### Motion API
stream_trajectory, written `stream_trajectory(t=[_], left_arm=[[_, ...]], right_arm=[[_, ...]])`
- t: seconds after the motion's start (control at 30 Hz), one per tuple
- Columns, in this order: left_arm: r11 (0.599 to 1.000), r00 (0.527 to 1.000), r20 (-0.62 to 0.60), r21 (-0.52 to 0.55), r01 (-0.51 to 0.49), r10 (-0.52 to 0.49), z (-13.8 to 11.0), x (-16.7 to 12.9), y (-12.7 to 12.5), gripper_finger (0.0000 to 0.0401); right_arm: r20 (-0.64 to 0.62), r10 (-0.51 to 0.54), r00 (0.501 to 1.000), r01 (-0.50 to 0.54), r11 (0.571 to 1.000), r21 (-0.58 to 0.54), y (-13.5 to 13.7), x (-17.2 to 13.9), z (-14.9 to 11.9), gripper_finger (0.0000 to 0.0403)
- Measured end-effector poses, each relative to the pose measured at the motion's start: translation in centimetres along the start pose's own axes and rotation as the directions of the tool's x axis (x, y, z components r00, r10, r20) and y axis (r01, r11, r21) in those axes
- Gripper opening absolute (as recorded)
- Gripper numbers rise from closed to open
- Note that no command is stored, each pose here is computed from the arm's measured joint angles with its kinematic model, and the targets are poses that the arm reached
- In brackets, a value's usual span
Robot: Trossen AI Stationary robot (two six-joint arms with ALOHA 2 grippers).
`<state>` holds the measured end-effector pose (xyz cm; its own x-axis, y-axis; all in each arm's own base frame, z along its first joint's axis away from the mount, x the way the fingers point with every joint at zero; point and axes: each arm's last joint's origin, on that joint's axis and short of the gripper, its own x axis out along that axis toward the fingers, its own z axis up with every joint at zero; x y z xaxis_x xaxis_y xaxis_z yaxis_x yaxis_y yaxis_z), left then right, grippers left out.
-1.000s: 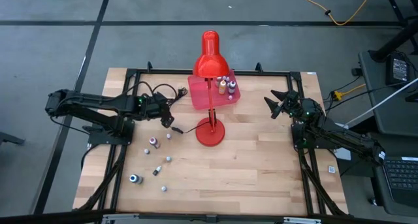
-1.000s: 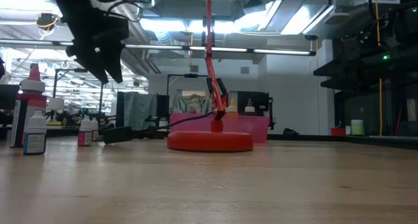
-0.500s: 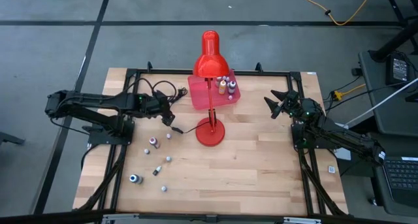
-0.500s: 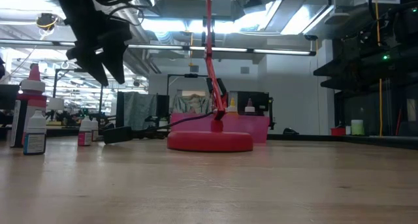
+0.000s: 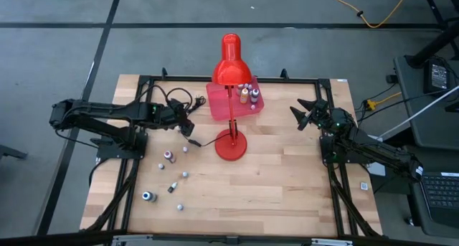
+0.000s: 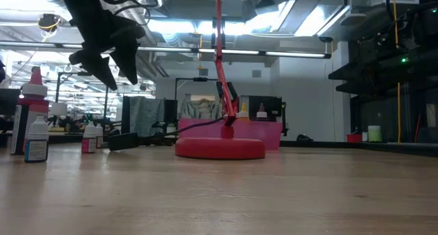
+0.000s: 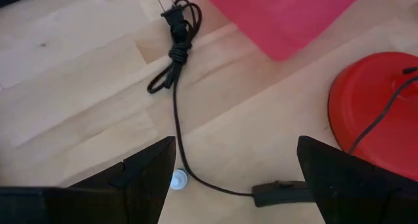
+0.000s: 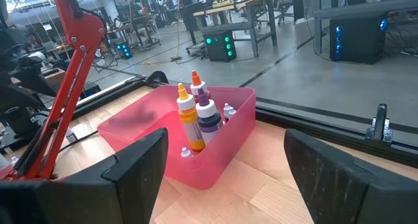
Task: Pick & Place food coloring
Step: Put the small red food coloring bottle into the red bin
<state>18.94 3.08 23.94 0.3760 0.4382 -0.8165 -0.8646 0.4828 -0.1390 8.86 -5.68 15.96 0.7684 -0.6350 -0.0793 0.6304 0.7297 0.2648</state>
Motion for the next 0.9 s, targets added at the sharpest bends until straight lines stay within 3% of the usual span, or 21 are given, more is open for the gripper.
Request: stream_trajectory(t=[0.5, 0.73, 0.9], left_arm=[[1.0, 0.999, -0.037, 0.007, 0.003, -0.002, -0.2, 0.5, -0.3, 0.031], [0.987, 0.987, -0.038, 0.034, -0.156, 0.157, -0.6, 2.0, -0.2, 0.031], [0.979, 0.96, -0.192, 0.011, -0.203, 0.201, -1.3, 2.7, 0.3, 0.031]], right_arm=[[0.0, 0.0, 1.0, 0.0, 1.0, 0.0, 0.0, 0.0, 0.0, 0.0306], [0.0, 0.0, 1.0, 0.0, 1.0, 0.001, 0.0, 0.0, 0.0, 0.0306], [0.0, 0.0, 1.0, 0.0, 1.0, 0.001, 0.0, 0.0, 0.0, 0.0306]])
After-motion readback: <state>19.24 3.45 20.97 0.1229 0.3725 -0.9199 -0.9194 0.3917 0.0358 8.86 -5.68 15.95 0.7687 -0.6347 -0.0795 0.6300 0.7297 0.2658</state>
